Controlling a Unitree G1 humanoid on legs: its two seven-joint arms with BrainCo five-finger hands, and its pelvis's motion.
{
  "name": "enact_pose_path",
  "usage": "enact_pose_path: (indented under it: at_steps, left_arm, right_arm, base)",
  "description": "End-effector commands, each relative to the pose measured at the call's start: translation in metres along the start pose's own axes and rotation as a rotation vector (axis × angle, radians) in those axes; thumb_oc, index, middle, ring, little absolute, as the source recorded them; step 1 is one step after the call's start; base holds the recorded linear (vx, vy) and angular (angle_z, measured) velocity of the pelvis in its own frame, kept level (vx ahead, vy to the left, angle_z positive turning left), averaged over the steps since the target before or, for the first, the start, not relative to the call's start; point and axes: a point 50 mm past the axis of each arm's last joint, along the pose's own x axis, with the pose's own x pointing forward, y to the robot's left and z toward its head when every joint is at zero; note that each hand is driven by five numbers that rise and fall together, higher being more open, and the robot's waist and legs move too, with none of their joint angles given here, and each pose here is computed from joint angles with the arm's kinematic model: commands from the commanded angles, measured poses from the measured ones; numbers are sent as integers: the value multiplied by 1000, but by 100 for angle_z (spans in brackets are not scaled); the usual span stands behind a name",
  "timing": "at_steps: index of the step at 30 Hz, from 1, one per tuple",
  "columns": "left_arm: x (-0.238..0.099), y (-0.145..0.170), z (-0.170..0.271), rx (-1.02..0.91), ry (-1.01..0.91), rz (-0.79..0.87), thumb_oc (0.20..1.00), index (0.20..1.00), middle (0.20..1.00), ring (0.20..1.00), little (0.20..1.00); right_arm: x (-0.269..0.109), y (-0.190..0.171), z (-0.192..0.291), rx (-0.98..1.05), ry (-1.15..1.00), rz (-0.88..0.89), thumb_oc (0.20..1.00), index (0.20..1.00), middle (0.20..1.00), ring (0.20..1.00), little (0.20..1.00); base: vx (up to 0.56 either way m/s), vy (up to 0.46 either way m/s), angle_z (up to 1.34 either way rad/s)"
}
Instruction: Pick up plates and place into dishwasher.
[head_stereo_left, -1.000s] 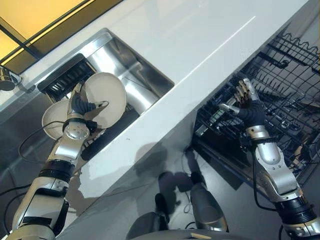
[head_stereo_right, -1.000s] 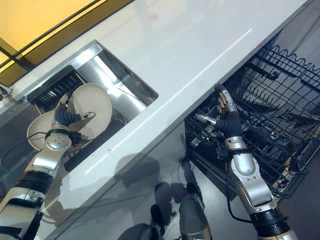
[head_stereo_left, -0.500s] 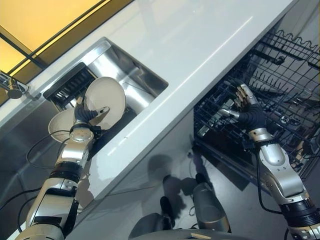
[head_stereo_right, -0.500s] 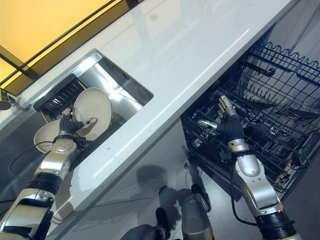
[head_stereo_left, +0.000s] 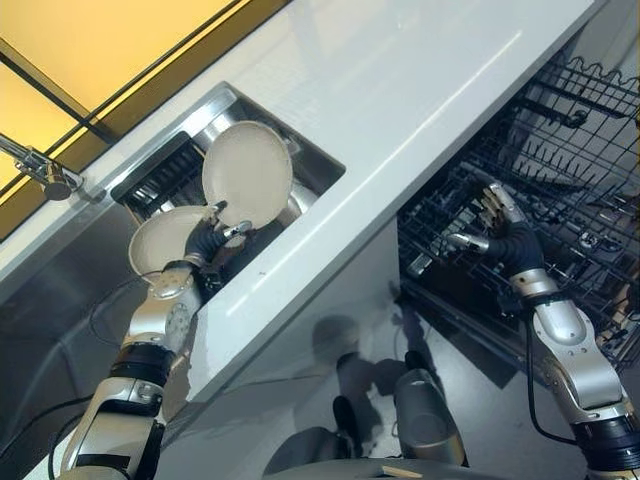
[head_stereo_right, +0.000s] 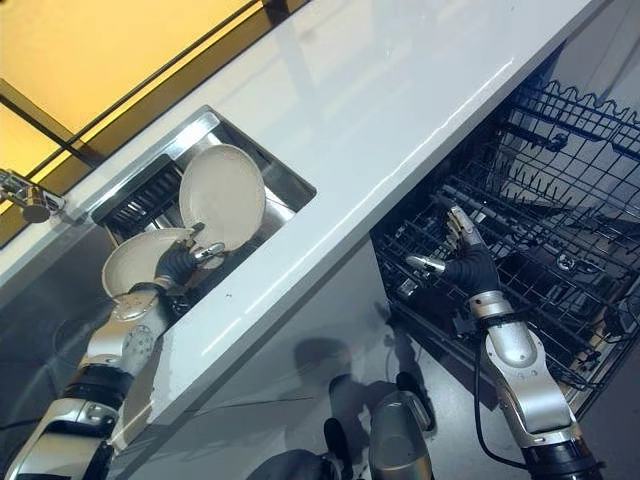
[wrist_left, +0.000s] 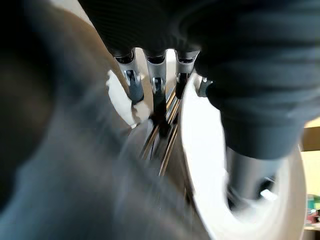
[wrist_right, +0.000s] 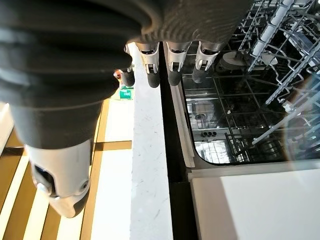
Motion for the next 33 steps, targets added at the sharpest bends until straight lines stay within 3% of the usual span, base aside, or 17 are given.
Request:
enact_pose_path:
  at_steps: [1,18,33]
  left_arm:
    - [-14,-9,-42,-63,120,-39,200,200,200,200,200]
    - [-27,-12,-62,-96,129,-24,200,200,200,200,200]
    - [-44,1,-33,-139,-150,87,200,200,200,200,200]
  right_arm:
    - [-9,-1,20,-30,-113,9,1000,1000,1000,1000,1000]
    - [-19,-5,9,-36,-64,12,1000,1000,1000,1000,1000]
    - [-35,-7,-1,-26,-31,17,1000,1000,1000,1000,1000]
  base:
    - [0,0,0]
    - [16,-3,3]
    - [2,-3,3]
